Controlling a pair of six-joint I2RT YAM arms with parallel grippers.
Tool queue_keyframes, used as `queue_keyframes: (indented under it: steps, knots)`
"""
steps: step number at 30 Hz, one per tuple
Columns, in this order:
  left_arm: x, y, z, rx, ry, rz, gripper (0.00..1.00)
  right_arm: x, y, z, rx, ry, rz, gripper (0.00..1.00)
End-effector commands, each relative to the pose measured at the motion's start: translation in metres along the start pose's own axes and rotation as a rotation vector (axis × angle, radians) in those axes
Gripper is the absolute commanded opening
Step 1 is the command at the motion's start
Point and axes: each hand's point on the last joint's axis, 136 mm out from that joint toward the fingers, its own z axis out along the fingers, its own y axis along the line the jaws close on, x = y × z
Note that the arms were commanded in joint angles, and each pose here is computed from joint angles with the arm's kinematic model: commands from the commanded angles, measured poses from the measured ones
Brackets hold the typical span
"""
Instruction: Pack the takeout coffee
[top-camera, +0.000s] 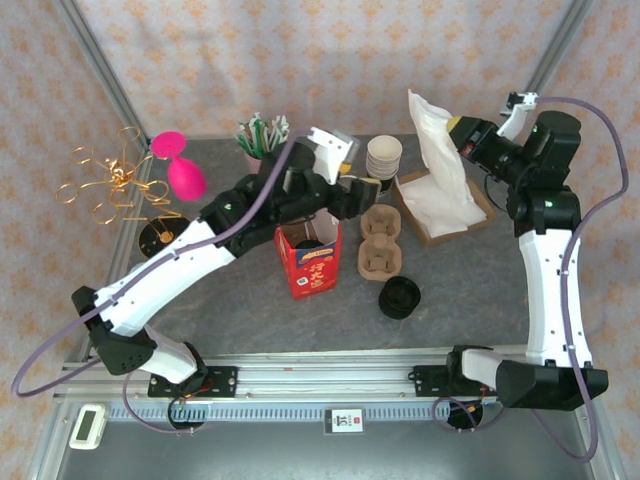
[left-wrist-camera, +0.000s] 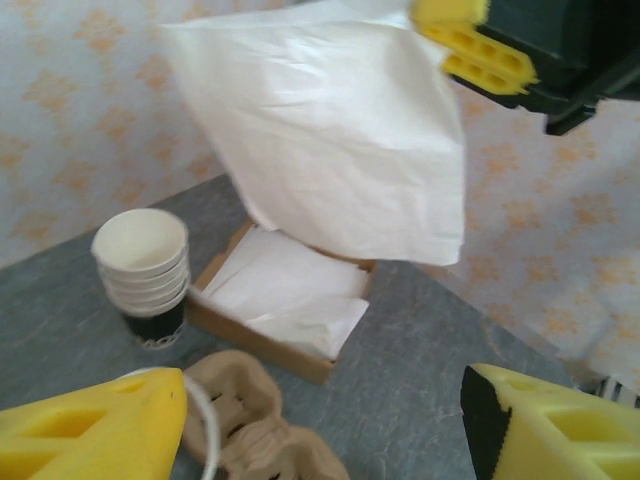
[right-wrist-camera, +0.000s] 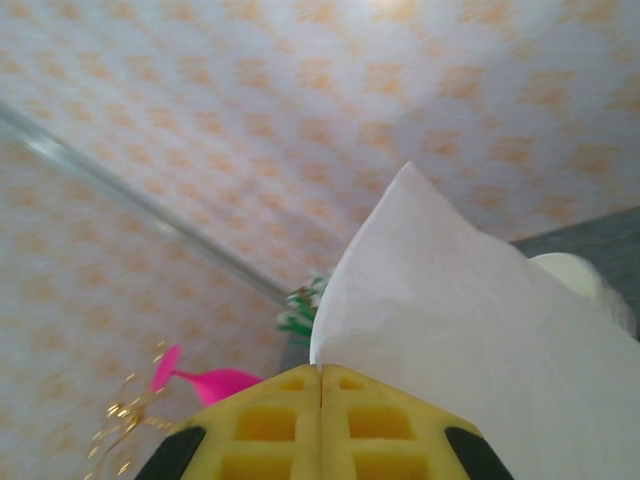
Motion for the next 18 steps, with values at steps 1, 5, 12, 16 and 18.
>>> queue_keyframes:
  steps: [1, 5, 12, 16, 18]
  knots:
    - [-0.025, -0.007, 0.016, 0.027, -0.12, 0.009, 0.8, -0.005, 0.044, -0.008, -0.152, 0.016, 0.015, 0.0]
    - [-0.029, -0.015, 0.033, 0.077, -0.182, 0.019, 0.91, -0.005, 0.067, -0.014, -0.234, 0.041, 0.006, 0.0]
    - [-0.037, -0.008, 0.033, 0.143, -0.334, -0.018, 0.99, 0.0, 0.097, -0.026, -0.352, 0.099, -0.013, 0.0]
    - [-0.042, 0.004, 0.029, 0.134, -0.406, -0.023, 0.99, 0.004, 0.107, -0.029, -0.392, 0.127, -0.026, 0.0]
    - [-0.044, 0.008, 0.026, 0.133, -0.456, -0.026, 0.99, 0.006, 0.112, -0.03, -0.41, 0.137, -0.031, 0.0]
